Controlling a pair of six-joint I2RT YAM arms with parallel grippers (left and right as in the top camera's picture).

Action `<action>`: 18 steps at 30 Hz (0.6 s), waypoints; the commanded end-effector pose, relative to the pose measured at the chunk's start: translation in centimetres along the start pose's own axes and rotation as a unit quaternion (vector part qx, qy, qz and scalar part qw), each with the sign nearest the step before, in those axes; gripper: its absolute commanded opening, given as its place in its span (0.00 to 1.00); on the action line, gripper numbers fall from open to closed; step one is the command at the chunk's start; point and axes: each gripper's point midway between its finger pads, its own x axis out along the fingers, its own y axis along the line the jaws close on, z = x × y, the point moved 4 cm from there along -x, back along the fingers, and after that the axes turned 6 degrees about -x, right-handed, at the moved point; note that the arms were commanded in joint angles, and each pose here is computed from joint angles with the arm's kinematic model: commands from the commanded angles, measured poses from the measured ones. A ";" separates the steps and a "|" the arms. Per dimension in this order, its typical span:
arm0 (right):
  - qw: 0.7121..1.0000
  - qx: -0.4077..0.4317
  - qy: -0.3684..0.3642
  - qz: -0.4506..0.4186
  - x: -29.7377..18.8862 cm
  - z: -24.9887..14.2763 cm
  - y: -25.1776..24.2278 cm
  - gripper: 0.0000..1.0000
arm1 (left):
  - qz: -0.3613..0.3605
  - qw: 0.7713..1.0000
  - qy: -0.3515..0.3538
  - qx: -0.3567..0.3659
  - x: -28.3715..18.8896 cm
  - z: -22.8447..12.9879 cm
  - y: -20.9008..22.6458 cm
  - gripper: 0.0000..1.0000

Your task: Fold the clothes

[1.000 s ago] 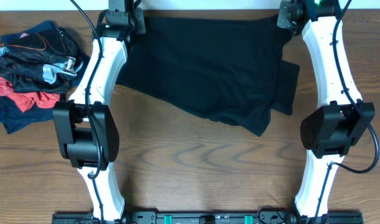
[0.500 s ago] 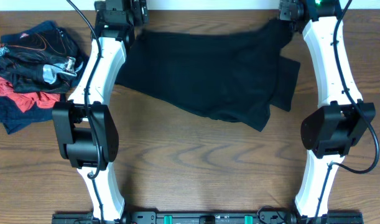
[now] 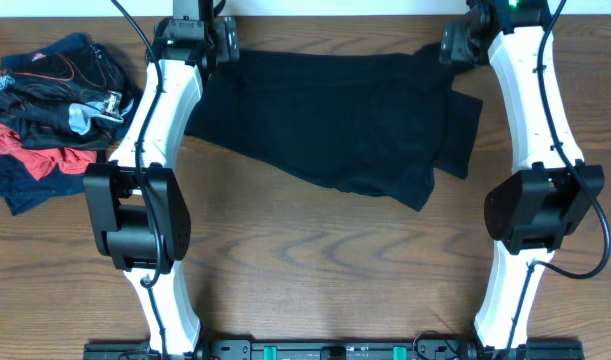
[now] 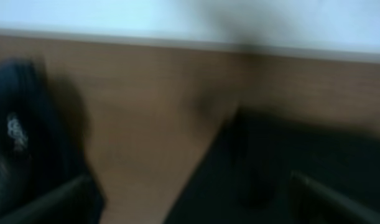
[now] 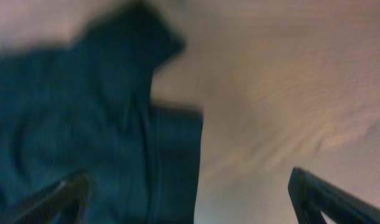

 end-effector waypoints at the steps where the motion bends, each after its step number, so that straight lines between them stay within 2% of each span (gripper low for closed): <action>1: 0.997 0.005 0.039 0.072 -1.3 -1.8 2.7 0.99 | 0.006 0.998 0.061 -0.006 0.0 -2.4 0.6 0.98; 5: 0.985 -0.060 0.098 0.130 -2.1 -5.0 6.9 0.99 | -0.027 0.986 0.161 -0.025 -0.1 -6.4 0.9 0.98; 9: 0.975 -0.112 0.139 0.135 -1.7 -8.2 10.7 0.99 | -0.061 0.972 0.225 -0.043 0.5 -9.7 1.6 0.98; 12: 0.966 -0.144 0.168 0.136 -1.1 -11.0 13.5 0.99 | -0.057 0.963 0.259 -0.048 0.8 -11.9 2.4 1.00; 15: 0.958 -0.169 0.183 0.142 -0.8 -13.3 16.0 0.99 | -0.055 0.958 0.279 -0.031 0.8 -13.3 2.7 0.92; 18: 0.949 -0.183 0.199 0.161 -1.4 -14.9 17.9 0.99 | -0.054 0.955 0.290 -0.024 0.6 -13.8 2.7 0.91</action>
